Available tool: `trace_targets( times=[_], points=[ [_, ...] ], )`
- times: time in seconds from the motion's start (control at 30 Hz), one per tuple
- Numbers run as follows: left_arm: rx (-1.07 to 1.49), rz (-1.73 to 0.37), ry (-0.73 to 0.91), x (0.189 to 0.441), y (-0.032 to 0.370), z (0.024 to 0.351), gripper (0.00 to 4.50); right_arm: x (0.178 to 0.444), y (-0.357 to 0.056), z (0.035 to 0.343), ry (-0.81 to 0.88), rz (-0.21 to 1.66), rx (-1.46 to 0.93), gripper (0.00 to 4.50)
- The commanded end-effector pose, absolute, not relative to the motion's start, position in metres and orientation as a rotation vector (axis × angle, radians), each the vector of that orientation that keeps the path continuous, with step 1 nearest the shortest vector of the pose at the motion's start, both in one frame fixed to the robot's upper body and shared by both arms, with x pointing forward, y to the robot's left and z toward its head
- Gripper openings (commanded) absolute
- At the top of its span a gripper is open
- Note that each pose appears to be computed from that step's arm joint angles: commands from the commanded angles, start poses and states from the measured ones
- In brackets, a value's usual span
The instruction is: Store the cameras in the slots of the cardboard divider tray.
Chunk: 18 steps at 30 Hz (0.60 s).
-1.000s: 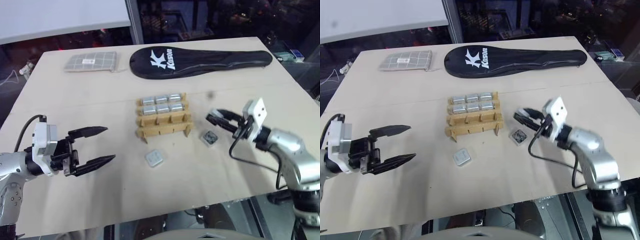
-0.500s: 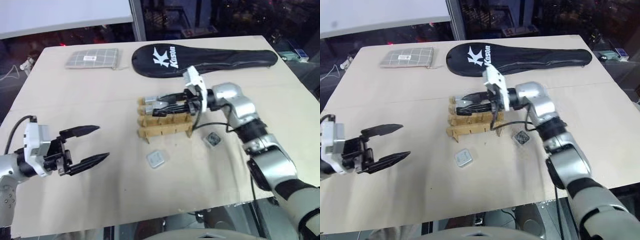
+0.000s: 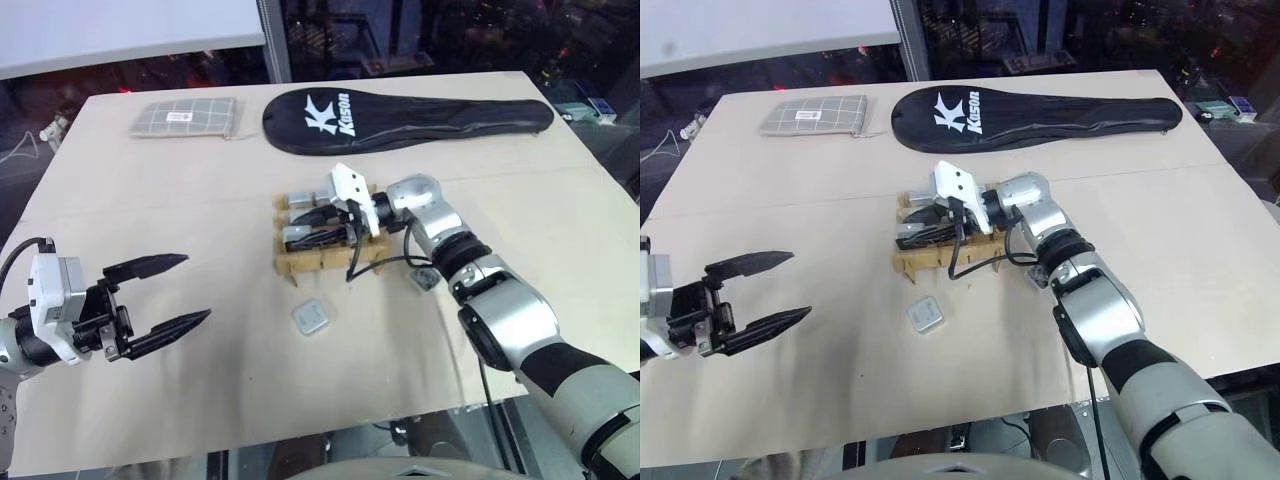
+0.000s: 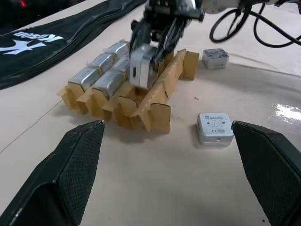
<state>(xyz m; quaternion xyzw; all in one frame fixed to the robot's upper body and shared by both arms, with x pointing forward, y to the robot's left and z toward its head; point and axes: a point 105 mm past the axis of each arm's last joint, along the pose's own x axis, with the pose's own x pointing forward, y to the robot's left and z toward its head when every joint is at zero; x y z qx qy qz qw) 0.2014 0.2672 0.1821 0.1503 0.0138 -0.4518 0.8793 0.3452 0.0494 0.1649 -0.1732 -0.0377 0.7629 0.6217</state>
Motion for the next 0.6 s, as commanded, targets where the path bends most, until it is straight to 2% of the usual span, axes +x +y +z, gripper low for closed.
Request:
trace_targets(
  times=[0.03, 0.27, 0.47, 0.53, 0.6],
  points=[
    [0.344, -0.924, -0.021, 0.197, 0.266, 0.194, 4.50, 0.349, 0.053, 0.172, -0.122, 1.727, -0.478, 0.76],
    [0.342, -0.903, -0.023, 0.194, 0.266, 0.193, 4.50, 0.359, 0.057, 0.162, -0.082, 1.638, -0.538, 0.76],
    [0.328, -0.882, -0.037, 0.193, 0.266, 0.195, 4.50, 0.356, 0.057, 0.154, -0.034, 1.667, -0.561, 0.76],
    [0.326, -0.883, -0.036, 0.193, 0.266, 0.194, 4.50, 0.354, 0.058, 0.152, -0.016, 1.686, -0.553, 1.79],
    [0.324, -0.884, -0.036, 0.195, 0.266, 0.193, 4.50, 0.354, 0.059, 0.155, -0.034, 1.685, -0.540, 2.63]
  ],
)
